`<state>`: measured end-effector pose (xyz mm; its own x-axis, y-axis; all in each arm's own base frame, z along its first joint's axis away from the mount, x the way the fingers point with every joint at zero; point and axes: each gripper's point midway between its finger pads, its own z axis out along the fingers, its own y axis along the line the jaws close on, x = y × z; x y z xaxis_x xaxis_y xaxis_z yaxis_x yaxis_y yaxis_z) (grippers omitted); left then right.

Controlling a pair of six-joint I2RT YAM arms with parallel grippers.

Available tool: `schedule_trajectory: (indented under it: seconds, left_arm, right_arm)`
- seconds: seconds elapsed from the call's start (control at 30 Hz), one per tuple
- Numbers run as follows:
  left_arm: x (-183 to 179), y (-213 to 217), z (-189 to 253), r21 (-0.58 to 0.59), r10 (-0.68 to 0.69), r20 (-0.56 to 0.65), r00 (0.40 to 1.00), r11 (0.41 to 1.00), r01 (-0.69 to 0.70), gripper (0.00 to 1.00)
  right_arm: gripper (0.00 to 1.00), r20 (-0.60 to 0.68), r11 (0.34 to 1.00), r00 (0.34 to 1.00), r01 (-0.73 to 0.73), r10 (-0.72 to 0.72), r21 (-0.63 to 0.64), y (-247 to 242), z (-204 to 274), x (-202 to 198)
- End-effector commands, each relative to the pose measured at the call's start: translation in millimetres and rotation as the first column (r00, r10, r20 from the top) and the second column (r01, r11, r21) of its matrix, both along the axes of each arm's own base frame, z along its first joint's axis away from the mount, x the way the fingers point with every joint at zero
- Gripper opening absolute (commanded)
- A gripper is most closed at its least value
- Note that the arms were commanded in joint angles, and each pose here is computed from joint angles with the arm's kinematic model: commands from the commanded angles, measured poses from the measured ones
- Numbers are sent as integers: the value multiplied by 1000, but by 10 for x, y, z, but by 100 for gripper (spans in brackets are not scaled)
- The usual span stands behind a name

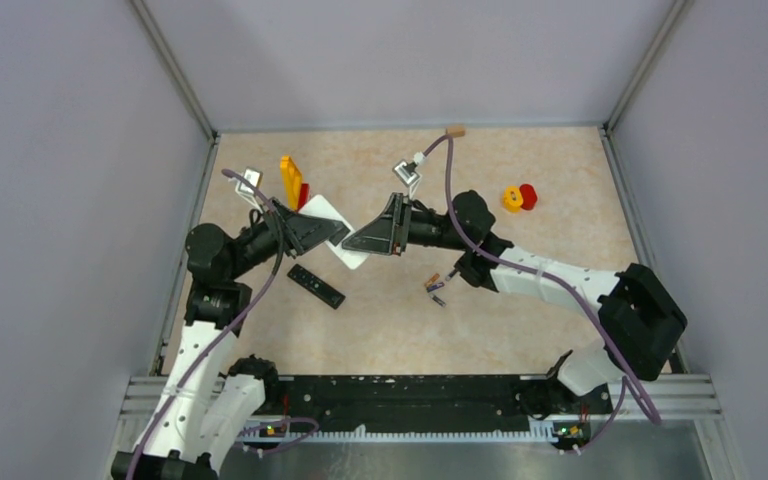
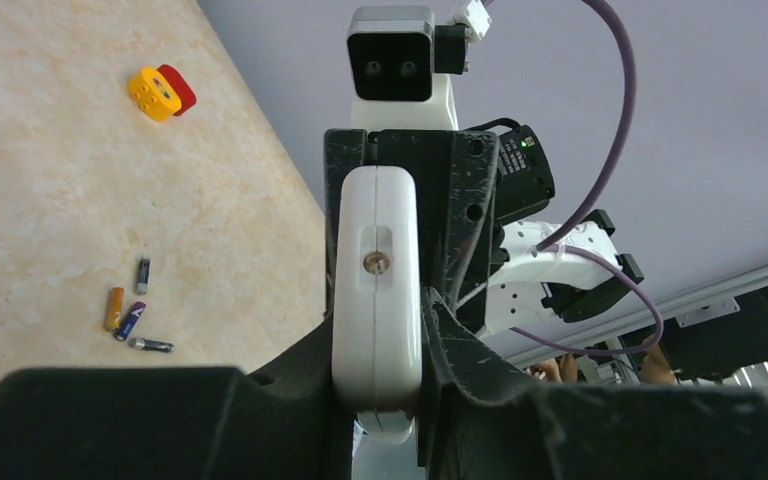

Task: Load the batteries into the remote control

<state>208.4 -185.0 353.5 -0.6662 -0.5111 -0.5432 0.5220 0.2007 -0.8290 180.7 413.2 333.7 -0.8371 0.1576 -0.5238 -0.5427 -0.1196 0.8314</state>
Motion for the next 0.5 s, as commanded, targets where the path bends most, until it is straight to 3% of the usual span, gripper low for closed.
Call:
schedule_trajectory:
  seconds: [0.0,0.07,0.17,0.37,0.47]
  left_arm:
    - [37,8,132,16,23,72,997,1000,-24,0]
    - [59,21,166,1,40,81,996,999,-41,0]
    - [123,57,198,-15,86,82,993,996,-85,0]
    - [161,79,275,-43,112,97,989,993,-109,0]
    - [147,86,311,-37,118,110,987,993,-114,0]
  right_arm:
    - [54,38,999,999,34,-35,37,12,142,52]
    - [70,21,997,998,61,-63,55,-28,119,76]
    - [74,-21,990,995,103,-101,92,-100,114,95]
    - [57,-101,984,985,149,-139,100,-121,40,177]
    - [54,-107,979,980,181,-170,96,-126,44,232]
